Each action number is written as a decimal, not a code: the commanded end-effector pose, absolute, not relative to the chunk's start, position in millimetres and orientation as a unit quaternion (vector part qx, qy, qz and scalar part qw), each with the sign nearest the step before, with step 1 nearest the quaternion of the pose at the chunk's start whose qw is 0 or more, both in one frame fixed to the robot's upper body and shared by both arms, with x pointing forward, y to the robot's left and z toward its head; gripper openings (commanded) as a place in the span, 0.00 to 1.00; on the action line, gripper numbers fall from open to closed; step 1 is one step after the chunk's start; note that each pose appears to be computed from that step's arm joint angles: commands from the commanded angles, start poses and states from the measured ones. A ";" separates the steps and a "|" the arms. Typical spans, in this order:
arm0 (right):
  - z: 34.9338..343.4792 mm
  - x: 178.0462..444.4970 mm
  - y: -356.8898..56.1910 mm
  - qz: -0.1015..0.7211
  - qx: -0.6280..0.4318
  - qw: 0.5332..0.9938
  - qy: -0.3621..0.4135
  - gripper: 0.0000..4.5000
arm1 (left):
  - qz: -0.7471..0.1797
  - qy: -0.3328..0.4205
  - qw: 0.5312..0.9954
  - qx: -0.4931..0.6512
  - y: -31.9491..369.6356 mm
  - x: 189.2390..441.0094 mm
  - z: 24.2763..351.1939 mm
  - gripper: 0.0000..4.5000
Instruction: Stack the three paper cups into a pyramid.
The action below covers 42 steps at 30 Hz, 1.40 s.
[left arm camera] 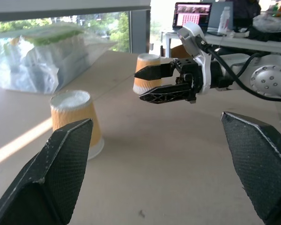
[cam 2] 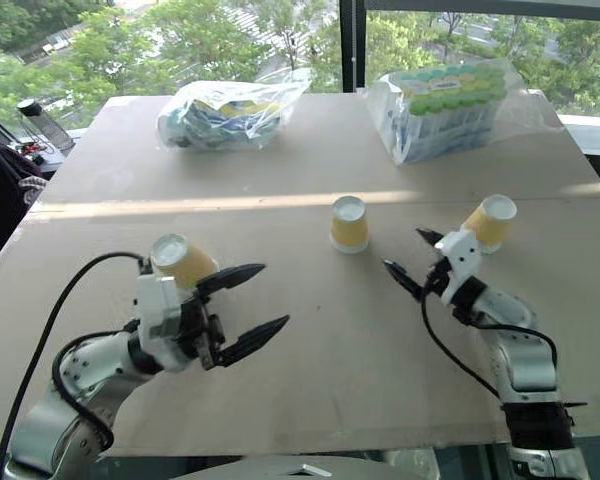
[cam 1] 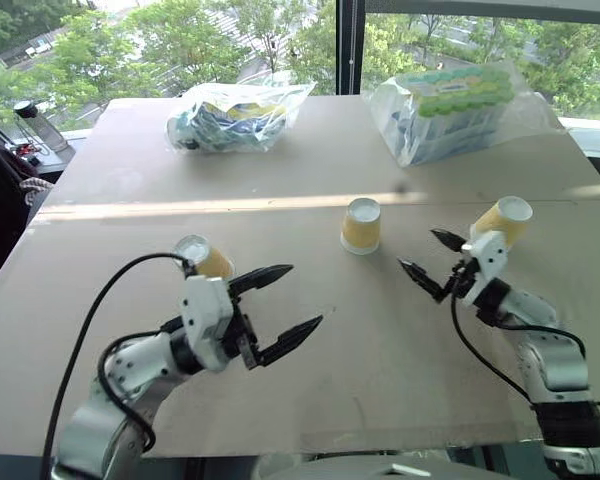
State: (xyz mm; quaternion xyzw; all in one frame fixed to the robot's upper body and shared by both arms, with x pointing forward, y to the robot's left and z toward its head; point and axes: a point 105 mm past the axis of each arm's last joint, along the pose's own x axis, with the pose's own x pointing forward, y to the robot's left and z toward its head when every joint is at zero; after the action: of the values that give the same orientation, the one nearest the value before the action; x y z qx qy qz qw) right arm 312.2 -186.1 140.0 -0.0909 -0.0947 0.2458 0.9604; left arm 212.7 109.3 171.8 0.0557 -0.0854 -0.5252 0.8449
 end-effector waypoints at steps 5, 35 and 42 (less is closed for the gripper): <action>173.3 325.0 -252.2 0.083 -0.122 0.977 -0.152 1.00 | -0.561 -0.078 0.822 0.063 87.3 219.5 188.0 1.00; 154.4 347.3 -226.5 0.142 -0.016 0.985 -0.097 0.47 | -0.514 -0.070 0.849 0.101 96.4 233.4 184.9 1.00; 154.1 345.2 -167.4 0.242 -0.007 0.967 -0.083 0.47 | -0.458 -0.054 0.882 0.099 111.4 235.6 164.7 1.00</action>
State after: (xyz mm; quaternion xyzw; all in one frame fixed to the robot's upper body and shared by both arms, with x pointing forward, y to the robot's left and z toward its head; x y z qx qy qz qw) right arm 346.3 -183.2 139.1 -0.0044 -0.0604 0.2160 0.9745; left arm 234.5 107.3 156.0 0.0930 -0.0269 -0.4789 0.8725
